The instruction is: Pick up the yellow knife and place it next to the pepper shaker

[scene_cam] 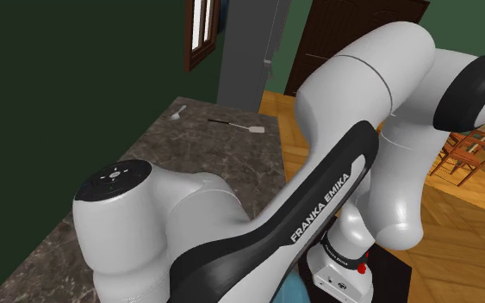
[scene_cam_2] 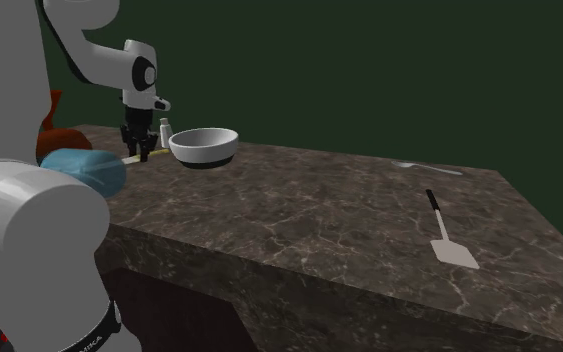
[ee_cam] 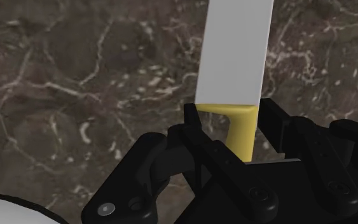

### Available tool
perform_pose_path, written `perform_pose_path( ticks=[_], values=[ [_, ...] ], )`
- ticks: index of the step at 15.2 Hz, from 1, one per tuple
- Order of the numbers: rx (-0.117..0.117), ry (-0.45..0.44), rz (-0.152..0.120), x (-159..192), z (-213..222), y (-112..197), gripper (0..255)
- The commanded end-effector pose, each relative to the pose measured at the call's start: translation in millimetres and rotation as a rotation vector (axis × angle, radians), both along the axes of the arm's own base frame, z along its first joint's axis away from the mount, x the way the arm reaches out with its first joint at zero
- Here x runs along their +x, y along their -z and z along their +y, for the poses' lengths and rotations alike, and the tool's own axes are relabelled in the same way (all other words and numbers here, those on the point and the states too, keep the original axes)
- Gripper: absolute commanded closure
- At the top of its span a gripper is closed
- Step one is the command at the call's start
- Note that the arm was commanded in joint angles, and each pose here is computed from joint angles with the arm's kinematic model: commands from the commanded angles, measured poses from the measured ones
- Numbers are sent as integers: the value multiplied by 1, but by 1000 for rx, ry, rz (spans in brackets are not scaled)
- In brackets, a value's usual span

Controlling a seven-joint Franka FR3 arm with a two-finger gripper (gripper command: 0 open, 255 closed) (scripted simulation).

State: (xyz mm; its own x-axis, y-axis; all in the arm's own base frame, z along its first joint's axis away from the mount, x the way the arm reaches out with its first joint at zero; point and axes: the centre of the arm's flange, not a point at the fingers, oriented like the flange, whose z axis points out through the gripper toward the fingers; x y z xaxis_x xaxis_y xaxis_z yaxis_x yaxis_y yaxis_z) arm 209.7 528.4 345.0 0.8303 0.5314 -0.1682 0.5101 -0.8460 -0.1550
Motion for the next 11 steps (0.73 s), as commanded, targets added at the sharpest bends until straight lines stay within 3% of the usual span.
perform_pose_path(
  ticks=[1,4,5,10,11],
  values=[
    [0,0,0,0,0,1,255],
    [0,0,0,0,0,1,255],
    [0,0,0,0,0,1,0],
    [0,0,0,0,0,1,0],
    [0,0,0,3,-1,-12,0]
  ],
)
